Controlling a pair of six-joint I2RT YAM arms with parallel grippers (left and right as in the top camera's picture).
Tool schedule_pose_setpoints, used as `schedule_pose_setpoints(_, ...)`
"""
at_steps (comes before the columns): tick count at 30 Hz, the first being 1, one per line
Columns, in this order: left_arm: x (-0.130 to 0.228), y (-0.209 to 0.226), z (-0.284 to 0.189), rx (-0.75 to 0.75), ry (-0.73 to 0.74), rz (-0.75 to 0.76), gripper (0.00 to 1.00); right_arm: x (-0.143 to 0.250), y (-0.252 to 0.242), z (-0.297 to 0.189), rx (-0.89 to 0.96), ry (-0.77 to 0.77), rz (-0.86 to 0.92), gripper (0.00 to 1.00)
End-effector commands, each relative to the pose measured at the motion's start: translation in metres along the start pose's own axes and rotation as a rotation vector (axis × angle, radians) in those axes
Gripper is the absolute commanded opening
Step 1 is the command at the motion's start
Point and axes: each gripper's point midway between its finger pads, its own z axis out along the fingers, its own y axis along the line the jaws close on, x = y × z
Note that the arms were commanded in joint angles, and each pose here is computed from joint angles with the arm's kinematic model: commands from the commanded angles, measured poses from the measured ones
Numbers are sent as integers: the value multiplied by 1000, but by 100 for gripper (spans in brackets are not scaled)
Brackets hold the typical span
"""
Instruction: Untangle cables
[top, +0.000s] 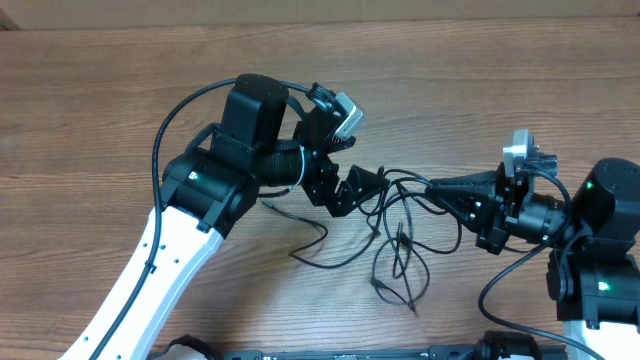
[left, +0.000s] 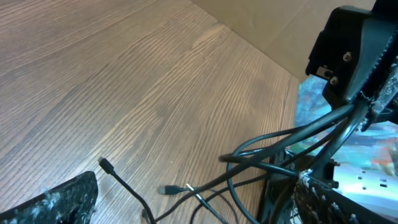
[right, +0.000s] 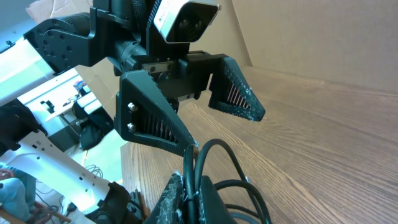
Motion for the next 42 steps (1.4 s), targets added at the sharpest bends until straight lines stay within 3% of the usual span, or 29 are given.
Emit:
schedule_pose_setpoints(1, -7, -17, -6, 58, -24, 60, 99, -3, 3, -1, 3, -5, -11, 4)
schedule_pose_setpoints(10, 6, -62, -7, 288, -18, 347, 100, -3, 1, -1, 12, -6, -10, 4)
schedule_pose_setpoints(19, 18, -82, -4, 369, -4, 461, 100, -4, 1, -1, 12, -9, 18, 4)
schedule_pose_setpoints(28, 16, -84, 13, 321, 0, 552, 100, -3, 15, -1, -70, 2, 31, 4)
schedule_pose_setpoints(39, 9, -66, 24, 220, 4, 553, 100, -1, 29, -2, -149, 14, 31, 4)
schedule_pose_setpoints(42, 9, -66, 24, 220, 5, 553, 90, 0, 33, -3, -174, 17, 30, 4)
